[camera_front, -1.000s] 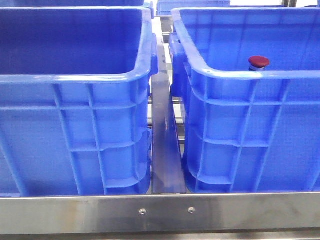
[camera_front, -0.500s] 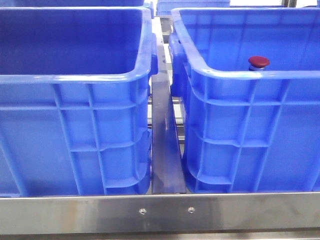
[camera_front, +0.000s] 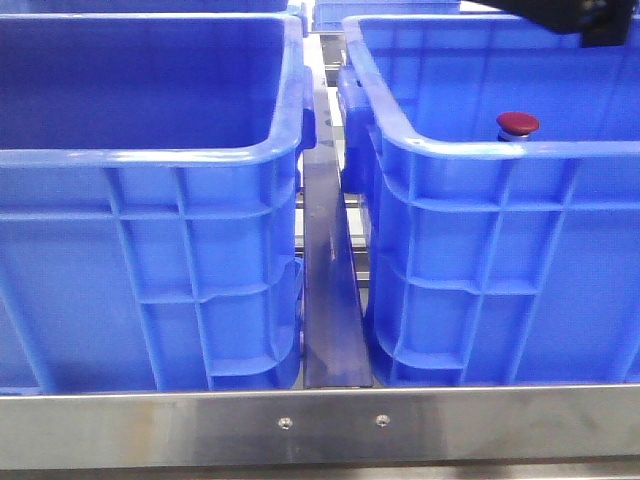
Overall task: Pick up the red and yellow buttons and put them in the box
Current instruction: 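Carry the yellow button to the right gripper and close the right gripper on it, then open the left gripper and carry the yellow button with the right gripper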
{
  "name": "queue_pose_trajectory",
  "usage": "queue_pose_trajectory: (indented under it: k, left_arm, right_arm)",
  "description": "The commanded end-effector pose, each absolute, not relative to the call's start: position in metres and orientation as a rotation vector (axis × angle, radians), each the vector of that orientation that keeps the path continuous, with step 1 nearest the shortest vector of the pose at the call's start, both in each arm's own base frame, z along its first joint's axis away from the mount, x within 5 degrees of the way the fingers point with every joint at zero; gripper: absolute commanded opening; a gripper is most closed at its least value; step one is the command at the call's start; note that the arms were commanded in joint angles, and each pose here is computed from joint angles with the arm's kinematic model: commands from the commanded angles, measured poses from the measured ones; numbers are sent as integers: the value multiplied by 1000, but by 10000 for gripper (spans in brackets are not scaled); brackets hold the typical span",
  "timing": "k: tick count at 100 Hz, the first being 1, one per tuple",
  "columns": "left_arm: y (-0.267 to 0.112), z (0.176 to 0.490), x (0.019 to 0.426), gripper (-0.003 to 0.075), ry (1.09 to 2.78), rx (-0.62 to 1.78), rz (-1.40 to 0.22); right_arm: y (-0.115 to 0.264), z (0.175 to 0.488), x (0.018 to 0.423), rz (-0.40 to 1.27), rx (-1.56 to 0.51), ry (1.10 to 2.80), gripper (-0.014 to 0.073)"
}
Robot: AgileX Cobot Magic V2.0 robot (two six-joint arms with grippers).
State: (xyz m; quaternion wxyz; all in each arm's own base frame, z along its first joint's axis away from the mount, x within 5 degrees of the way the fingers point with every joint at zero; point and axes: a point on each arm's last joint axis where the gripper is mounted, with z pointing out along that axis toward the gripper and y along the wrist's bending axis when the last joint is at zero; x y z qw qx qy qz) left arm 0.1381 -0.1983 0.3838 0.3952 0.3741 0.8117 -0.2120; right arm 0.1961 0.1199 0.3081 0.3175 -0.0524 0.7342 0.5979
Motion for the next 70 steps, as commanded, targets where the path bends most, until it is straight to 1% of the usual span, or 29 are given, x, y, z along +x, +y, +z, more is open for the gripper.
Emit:
queue_pose_trajectory:
  k: [1,20,35,41,45,50,53,55,60,62,65,70]
  left_arm:
    - [-196,405,135,-19,1943,902,-602]
    - [-196,405,135,-19,1943,902,-602]
    - [-196,405,135,-19,1943,902,-602]
    - [-196,405,135,-19,1943,902,-602]
    - [-196,405,135,-19,1943,902,-602]
    - [-196,405,135,-19,1943,902,-602]
    - [-196,405,135,-19,1943,902,-602]
    - [-196,405,135,-19,1943,902,-602]
    - [-196,405,135,-19,1943,902,-602]
    - [-196,405,135,-19,1943,902,-602]
    - [-196,405,135,-19,1943,902,-602]
    - [-196,405,135,-19,1943,902,-602]
  right_arm:
    - [126,332,196,1706,-135,1797,654]
    - [144,336,200,1746,-192,1813,654]
    - [150,336,203,1759,-215,1818,654]
    - [150,336,203,1759,-215,1820,637]
    - [150,336,203,1759,-214,1820,599]
    - [150,336,203,1760,-215,1820,529]
    - [150,336,203,1763,-219,1818,466]
    - [150,336,203,1763,-219,1818,439]
    - [150,337,203,1768,-222,1817,324]
    - [150,337,203,1768,-223,1816,295]
    - [150,337,202,1770,-225,1816,227]
    - [150,337,202,1772,-226,1815,147]
